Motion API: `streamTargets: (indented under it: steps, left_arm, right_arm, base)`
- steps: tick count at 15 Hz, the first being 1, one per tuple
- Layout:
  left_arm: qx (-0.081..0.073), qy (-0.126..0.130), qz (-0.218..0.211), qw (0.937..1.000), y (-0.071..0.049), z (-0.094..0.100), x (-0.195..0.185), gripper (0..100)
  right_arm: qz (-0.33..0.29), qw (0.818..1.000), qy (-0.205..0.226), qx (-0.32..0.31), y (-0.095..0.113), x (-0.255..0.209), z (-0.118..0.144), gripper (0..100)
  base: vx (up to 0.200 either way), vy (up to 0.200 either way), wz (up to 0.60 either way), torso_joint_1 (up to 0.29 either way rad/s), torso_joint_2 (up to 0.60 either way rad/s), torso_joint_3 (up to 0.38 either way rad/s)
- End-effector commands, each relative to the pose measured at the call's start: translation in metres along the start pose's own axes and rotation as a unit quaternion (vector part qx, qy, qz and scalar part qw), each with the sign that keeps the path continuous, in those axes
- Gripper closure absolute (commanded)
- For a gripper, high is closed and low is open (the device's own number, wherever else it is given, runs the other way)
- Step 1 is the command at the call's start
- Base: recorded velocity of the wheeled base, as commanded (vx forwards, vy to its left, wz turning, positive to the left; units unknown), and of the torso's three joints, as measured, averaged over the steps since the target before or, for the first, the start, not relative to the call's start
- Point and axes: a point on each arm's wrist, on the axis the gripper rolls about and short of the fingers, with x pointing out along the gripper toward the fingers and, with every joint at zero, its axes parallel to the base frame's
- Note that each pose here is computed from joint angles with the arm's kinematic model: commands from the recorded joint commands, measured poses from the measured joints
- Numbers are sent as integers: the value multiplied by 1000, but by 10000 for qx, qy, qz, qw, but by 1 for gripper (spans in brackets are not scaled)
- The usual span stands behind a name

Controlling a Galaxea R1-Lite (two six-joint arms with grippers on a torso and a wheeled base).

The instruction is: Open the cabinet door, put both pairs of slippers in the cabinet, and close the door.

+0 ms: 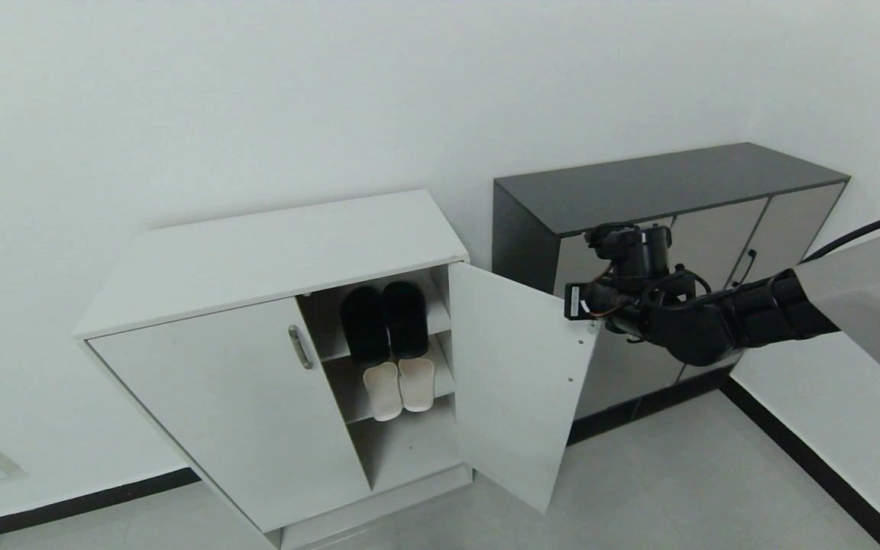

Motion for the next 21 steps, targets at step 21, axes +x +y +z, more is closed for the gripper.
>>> streamTargets:
  steps: [21]
  left_arm:
    - [-2,6,-1,10000,0,0,0,100]
  right_arm:
    - [1262,9891,-369,-670,77,-85,-32,100]
  base:
    - [0,0,0,0,0,0]
